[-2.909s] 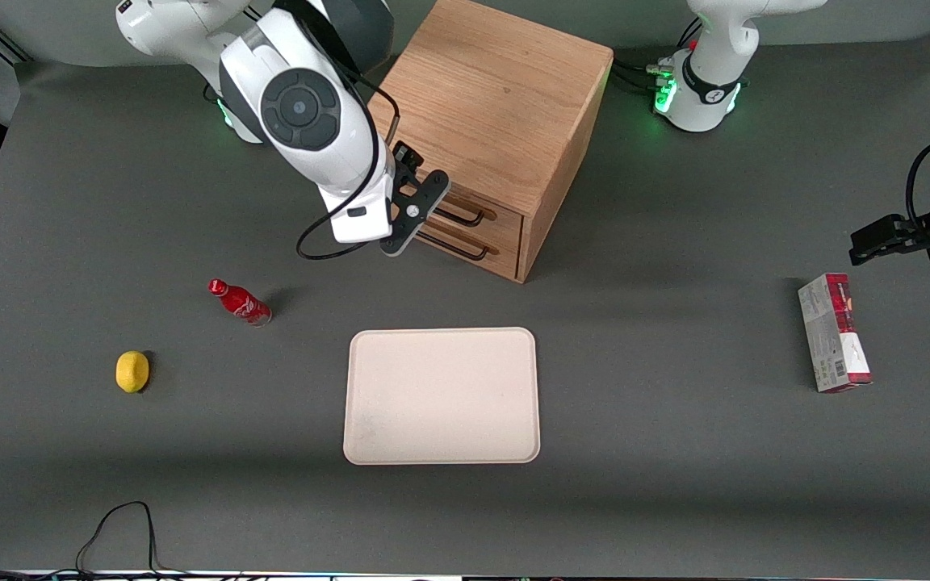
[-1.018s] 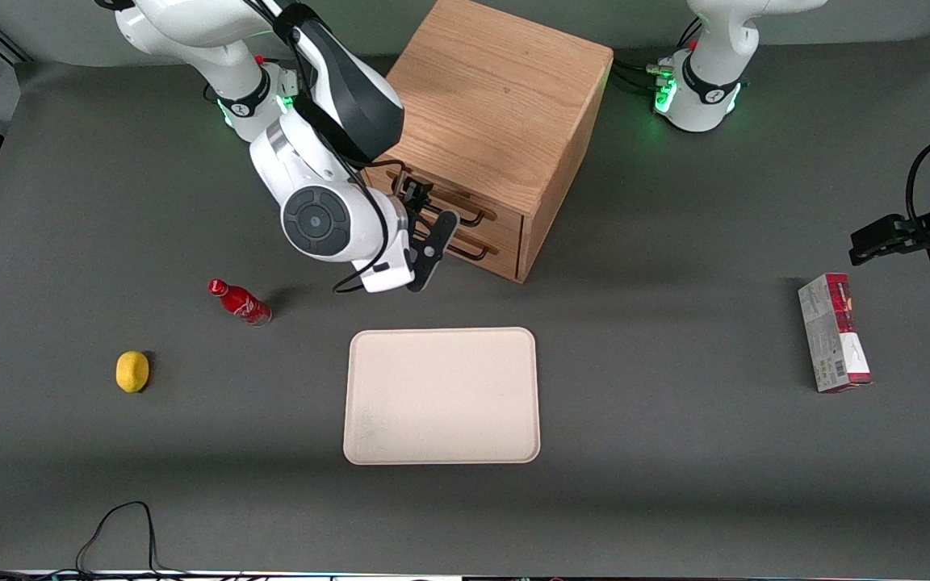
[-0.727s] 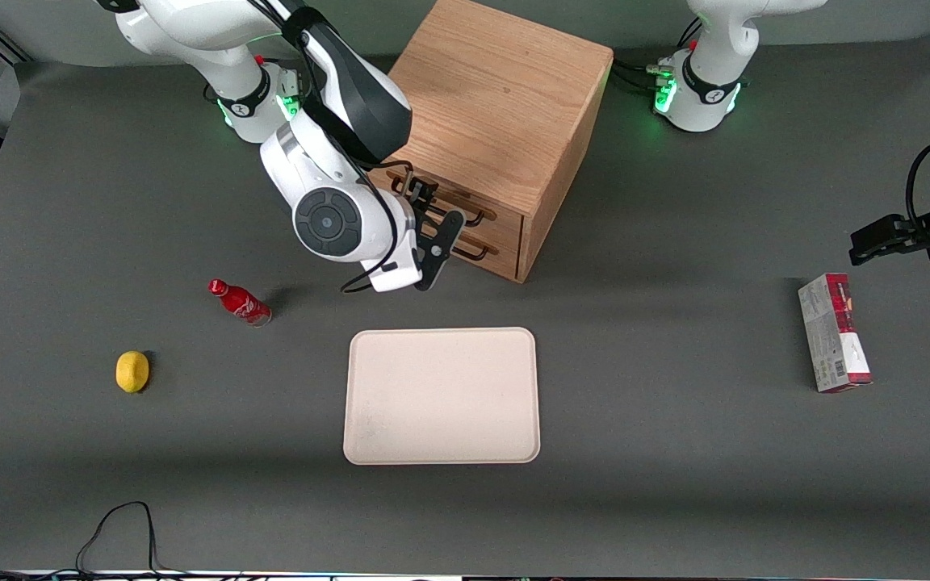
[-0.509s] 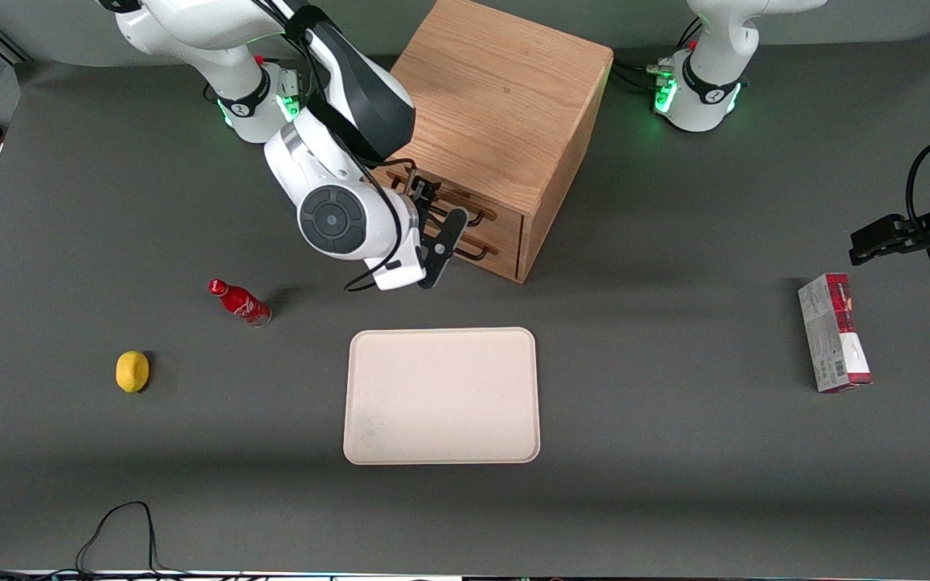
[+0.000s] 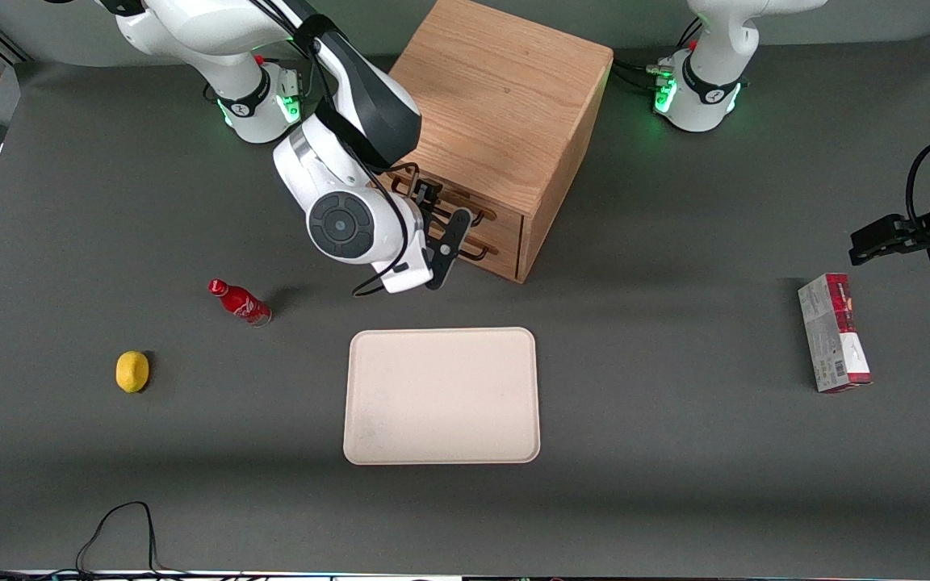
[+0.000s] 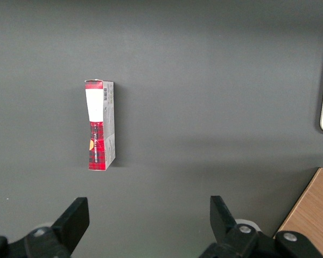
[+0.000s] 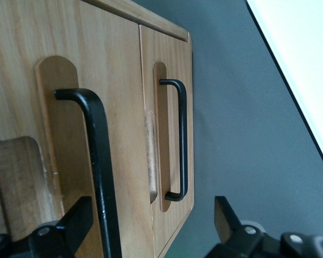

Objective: Open upper drawer

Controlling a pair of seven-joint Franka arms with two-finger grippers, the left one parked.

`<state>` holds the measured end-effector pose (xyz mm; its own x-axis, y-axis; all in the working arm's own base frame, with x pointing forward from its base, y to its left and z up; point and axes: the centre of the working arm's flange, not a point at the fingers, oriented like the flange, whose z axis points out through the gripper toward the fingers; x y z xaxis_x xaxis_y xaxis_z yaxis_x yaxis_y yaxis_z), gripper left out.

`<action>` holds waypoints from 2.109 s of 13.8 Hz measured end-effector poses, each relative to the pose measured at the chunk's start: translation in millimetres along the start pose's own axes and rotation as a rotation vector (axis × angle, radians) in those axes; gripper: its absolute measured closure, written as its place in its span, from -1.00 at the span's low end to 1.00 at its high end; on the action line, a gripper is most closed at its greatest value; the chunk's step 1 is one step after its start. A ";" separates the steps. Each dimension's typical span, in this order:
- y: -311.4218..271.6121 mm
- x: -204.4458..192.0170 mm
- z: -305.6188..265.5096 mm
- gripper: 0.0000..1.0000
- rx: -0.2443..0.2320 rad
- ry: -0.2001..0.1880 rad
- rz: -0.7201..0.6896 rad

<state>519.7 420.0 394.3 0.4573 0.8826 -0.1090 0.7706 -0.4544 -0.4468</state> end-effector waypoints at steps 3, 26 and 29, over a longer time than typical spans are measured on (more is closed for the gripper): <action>2.4 -0.1 6.4 -1.00 0.000 -0.001 -0.005; 15.0 -2.4 -0.2 -1.00 -0.049 0.040 -0.086; 19.9 -4.2 -6.1 -1.00 -0.053 0.052 -0.080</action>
<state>535.9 406.5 391.2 0.4146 0.9096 -0.0275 0.8276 -0.3895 -0.4041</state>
